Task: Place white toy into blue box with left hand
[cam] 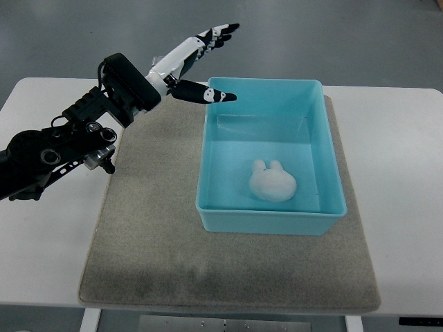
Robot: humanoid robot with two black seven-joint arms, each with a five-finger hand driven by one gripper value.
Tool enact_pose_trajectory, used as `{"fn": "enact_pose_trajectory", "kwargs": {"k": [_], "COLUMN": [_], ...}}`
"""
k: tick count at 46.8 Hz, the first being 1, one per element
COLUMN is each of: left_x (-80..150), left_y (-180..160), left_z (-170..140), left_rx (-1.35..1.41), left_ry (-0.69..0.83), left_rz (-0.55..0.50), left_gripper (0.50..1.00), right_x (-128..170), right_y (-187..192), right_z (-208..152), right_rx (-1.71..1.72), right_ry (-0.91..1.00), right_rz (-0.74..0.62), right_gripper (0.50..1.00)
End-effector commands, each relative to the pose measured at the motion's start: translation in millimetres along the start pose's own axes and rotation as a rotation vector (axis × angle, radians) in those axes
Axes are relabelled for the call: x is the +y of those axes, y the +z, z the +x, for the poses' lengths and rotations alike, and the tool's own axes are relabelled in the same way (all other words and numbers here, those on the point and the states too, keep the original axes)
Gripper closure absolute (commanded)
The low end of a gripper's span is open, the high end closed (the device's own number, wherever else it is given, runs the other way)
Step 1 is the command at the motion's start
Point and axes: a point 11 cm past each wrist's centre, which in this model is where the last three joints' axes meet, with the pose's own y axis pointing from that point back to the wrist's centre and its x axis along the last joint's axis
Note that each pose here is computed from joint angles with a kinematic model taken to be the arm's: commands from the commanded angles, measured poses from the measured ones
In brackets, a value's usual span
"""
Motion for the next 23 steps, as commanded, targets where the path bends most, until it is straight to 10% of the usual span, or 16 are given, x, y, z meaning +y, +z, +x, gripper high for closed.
{"fn": "enact_pose_trajectory", "kwargs": {"k": [1, 23], "left_x": [1.3, 16.8], "left_y": [-6.3, -31.2], "left_z": [20.0, 97.5], "left_rx": [0.094, 0.671], "left_ry": [0.107, 0.569], "left_rz": [0.034, 0.065], "left_gripper": [0.506, 0.506], "right_x": [0.0, 0.0], "right_y": [0.1, 0.1], "right_z": [0.0, 0.0], "right_rx": [0.000, 0.000], "right_ry": [0.000, 0.000], "right_rz": [0.000, 0.000], "right_gripper": [0.564, 0.564]}}
